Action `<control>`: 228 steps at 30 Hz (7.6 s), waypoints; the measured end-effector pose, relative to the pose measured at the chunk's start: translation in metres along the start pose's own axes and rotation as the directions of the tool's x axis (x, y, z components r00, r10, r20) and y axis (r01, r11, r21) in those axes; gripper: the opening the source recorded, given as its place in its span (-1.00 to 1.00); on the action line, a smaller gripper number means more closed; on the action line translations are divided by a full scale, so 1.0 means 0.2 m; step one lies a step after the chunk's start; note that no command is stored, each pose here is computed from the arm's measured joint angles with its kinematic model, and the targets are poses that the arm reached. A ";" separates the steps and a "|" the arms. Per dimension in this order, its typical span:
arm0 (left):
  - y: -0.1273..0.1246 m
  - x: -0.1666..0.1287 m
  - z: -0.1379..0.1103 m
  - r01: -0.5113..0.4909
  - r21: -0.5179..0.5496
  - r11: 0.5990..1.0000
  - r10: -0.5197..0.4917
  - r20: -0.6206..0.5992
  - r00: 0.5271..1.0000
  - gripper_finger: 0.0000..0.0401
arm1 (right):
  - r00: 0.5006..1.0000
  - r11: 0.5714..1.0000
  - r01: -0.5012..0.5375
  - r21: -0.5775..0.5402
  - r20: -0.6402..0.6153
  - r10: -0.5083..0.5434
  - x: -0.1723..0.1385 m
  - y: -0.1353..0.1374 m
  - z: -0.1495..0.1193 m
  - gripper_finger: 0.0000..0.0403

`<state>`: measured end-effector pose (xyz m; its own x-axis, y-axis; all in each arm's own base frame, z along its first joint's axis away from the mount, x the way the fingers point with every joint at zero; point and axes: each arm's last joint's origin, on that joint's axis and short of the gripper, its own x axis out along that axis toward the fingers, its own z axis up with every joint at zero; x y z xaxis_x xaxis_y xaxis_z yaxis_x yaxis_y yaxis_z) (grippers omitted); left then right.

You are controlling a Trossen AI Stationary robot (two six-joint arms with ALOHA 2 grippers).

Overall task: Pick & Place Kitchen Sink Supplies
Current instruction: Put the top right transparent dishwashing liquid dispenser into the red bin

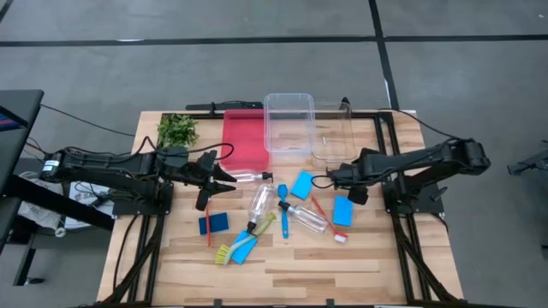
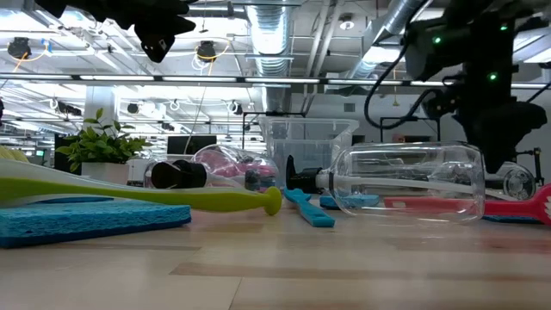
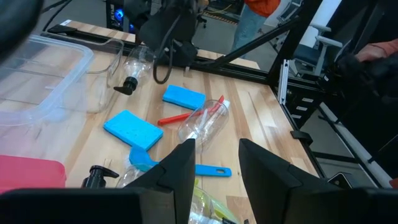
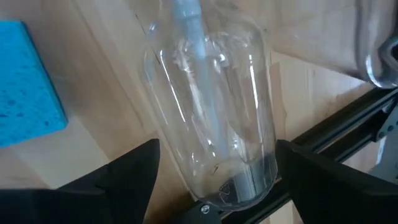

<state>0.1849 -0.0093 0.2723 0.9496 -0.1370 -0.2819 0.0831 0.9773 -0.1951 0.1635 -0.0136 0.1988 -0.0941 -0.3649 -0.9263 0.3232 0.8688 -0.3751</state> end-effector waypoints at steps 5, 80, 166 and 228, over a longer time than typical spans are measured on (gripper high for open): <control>0.00 0.00 0.00 0.000 0.000 1.000 0.000 0.000 1.000 -0.38 | 0.999 1.000 0.005 -0.007 -0.050 -0.006 0.04 0.01 0.02 0.55; 0.05 0.39 -0.06 -0.031 0.137 0.990 0.034 -0.020 0.999 -0.38 | 0.929 0.946 -0.296 -0.130 0.191 0.317 -0.08 0.31 0.24 0.55; -0.02 0.54 -0.02 0.030 0.178 0.984 -0.014 -0.090 0.996 -0.38 | 0.864 0.901 -0.393 -0.183 0.262 0.430 -0.15 0.33 0.29 0.72; -0.10 -0.28 0.43 -0.219 0.135 0.966 0.106 0.567 0.817 -0.38 | 0.237 0.805 -0.560 -0.193 0.895 0.379 -0.97 -0.02 0.69 0.74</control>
<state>0.1552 -0.0080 0.3737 0.9559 0.0832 0.2816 -0.0866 0.9962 -0.0003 0.3113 0.0073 0.3842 0.9425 -0.0567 -0.3295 0.1317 0.9688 0.2101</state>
